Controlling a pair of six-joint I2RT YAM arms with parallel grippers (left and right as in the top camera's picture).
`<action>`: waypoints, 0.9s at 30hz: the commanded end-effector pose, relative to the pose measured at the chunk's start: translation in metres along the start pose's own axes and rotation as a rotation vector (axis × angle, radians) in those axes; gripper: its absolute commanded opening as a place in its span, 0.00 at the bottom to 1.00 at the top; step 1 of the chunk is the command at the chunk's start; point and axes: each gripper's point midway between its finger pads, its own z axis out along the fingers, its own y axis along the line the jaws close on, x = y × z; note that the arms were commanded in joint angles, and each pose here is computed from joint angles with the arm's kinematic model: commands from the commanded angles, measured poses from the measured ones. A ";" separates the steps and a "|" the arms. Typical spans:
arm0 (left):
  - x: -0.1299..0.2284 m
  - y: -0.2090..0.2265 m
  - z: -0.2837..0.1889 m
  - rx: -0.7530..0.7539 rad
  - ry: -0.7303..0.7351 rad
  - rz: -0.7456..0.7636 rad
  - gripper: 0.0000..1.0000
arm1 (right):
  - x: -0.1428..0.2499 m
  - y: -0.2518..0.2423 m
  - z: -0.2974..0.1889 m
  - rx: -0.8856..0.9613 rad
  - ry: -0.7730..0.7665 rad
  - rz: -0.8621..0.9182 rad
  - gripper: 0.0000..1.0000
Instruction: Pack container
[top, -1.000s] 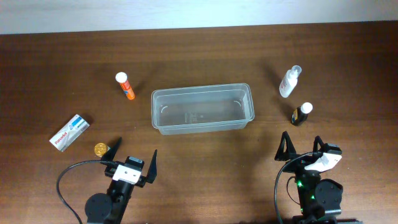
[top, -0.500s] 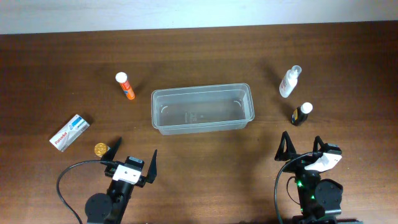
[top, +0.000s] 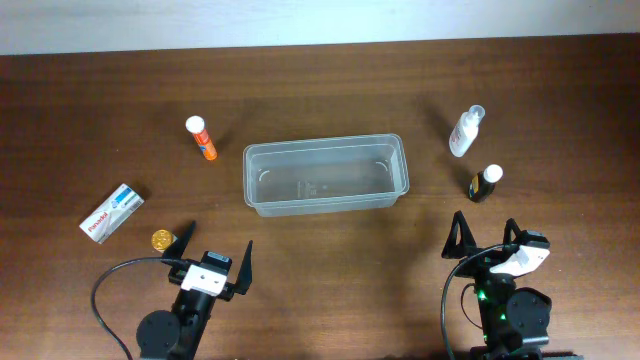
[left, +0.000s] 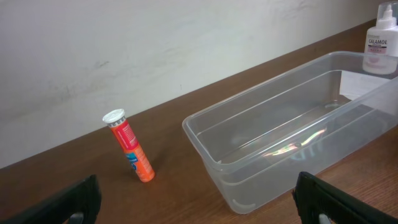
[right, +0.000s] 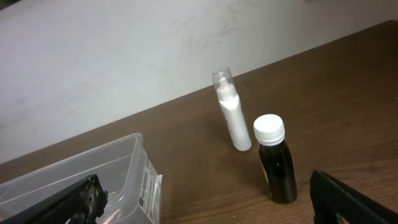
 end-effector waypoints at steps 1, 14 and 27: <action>0.002 0.002 0.000 -0.010 0.002 -0.011 0.99 | 0.005 0.002 0.001 -0.015 0.006 -0.013 0.98; 0.002 0.002 0.000 -0.010 0.002 -0.011 0.99 | -0.053 0.049 -0.015 -0.213 -0.109 -0.047 0.98; 0.002 0.002 0.000 -0.010 0.002 -0.011 0.99 | -0.139 0.091 0.021 -0.111 0.310 -0.114 0.98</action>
